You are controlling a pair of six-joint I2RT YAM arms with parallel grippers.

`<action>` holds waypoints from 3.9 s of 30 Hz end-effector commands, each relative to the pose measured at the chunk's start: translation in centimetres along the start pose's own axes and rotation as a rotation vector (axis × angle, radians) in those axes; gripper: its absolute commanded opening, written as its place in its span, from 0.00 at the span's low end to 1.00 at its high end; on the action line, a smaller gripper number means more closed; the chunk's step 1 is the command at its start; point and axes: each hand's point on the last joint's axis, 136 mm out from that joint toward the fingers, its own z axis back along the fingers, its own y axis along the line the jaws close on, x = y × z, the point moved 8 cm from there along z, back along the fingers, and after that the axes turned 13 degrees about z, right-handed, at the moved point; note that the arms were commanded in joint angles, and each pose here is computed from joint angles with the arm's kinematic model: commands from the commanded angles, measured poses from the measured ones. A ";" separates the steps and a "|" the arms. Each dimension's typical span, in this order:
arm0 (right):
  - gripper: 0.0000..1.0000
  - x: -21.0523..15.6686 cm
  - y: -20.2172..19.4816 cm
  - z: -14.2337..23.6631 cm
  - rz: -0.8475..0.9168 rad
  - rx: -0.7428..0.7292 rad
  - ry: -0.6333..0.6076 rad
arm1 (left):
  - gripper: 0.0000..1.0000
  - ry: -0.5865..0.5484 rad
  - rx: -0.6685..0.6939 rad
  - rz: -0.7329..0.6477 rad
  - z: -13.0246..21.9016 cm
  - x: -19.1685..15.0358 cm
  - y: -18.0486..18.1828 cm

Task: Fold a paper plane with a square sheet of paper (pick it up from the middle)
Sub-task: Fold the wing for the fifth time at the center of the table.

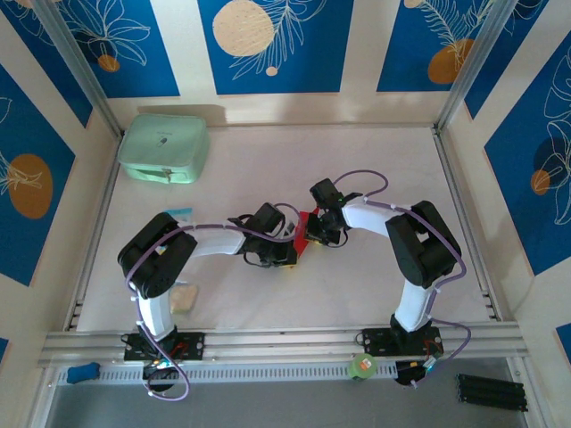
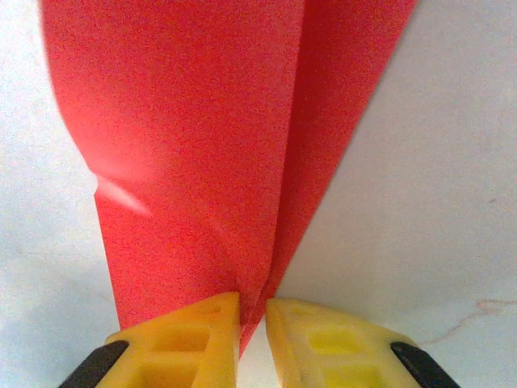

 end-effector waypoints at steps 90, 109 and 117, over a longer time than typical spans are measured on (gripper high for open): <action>0.04 -0.8 -0.4 -1.4 0.007 0.232 -0.068 | 0.03 0.032 0.163 -0.049 -1.9 -0.2 1.4; 0.03 -1.8 -2.9 -3.6 -0.113 0.103 0.008 | 0.03 0.088 0.285 -0.124 -1.1 -4.4 1.8; 0.03 -1.9 -3.1 -3.6 -0.127 0.103 0.010 | 0.03 0.081 0.282 -0.129 -0.2 -5.3 1.5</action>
